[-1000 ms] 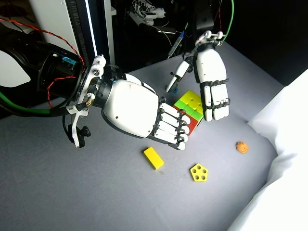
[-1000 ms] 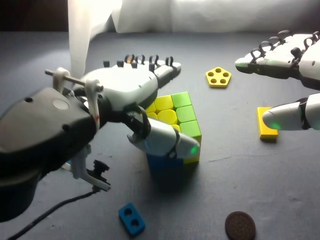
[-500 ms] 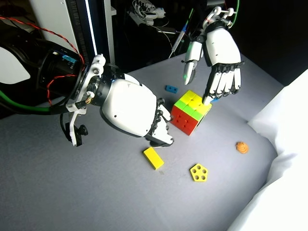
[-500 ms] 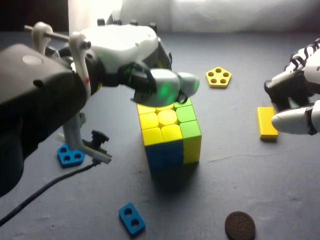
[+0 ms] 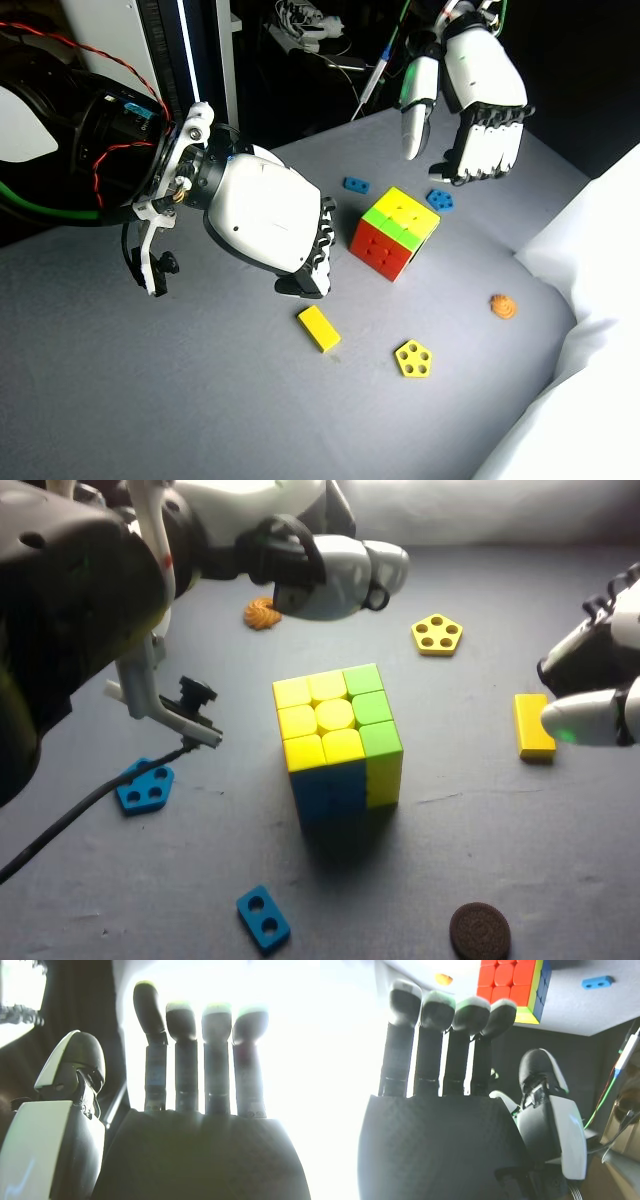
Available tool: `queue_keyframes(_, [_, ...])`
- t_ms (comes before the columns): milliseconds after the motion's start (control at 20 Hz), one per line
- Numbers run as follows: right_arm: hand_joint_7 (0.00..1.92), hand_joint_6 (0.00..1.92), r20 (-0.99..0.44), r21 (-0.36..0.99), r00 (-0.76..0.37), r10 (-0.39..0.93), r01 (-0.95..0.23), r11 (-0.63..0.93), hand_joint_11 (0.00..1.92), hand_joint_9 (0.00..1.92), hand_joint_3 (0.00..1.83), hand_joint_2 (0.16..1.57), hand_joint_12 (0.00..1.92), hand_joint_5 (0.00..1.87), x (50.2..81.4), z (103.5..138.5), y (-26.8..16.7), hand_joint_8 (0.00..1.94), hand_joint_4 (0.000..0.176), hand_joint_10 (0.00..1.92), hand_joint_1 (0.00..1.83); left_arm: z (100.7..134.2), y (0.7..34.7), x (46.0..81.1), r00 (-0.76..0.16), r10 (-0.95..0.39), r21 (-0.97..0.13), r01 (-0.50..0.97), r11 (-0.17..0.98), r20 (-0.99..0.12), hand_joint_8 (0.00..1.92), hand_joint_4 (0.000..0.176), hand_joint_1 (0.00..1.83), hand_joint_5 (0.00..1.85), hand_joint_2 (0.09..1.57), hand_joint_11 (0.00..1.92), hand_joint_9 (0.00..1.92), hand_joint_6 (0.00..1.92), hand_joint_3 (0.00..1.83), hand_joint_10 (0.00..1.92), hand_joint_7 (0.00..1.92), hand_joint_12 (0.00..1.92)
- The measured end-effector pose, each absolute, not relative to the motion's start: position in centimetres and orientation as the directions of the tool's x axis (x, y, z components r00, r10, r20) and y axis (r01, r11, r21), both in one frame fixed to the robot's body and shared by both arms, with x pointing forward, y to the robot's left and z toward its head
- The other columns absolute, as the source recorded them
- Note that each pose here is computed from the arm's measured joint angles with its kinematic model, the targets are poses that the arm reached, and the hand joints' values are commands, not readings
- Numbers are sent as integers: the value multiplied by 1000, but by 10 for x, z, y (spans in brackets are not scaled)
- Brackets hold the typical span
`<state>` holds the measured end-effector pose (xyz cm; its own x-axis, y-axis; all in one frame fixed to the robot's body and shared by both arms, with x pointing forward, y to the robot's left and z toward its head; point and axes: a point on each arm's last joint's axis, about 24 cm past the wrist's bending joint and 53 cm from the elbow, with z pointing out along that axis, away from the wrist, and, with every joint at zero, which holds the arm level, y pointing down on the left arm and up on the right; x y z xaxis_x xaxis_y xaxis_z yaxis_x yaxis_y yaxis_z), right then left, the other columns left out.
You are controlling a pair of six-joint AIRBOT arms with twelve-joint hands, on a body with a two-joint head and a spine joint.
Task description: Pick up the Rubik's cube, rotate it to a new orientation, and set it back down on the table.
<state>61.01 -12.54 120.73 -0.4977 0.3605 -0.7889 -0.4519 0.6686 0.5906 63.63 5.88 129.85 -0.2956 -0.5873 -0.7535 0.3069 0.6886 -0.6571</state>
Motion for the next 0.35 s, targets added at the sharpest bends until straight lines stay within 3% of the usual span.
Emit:
queue_keyframes(100, [920,1516,-791,602,-467,395,-482,637,743,834,0,1322,1921,784,610,1223,-126,1614,0,1852,60,1301,59,636,-297,-593,-663,304,684,-748,1856,0,21,717,1441,633,725,1349,3,1921,741,1921])
queue_keyframes(200, [908,1514,-803,595,-427,415,-537,598,703,829,4,1339,1921,768,605,1239,-125,1599,0,1855,60,1304,59,636,-296,-600,-669,306,677,-743,1833,0,50,687,1436,614,745,1468,0,1920,770,1921])
queue_keyframes(350, [898,1534,-816,578,-412,406,-597,556,725,824,10,1371,1921,747,595,1250,-118,1578,0,1865,4,1309,61,638,-285,-600,-664,308,681,-748,1841,0,64,668,1422,614,723,1422,0,1921,739,1921])
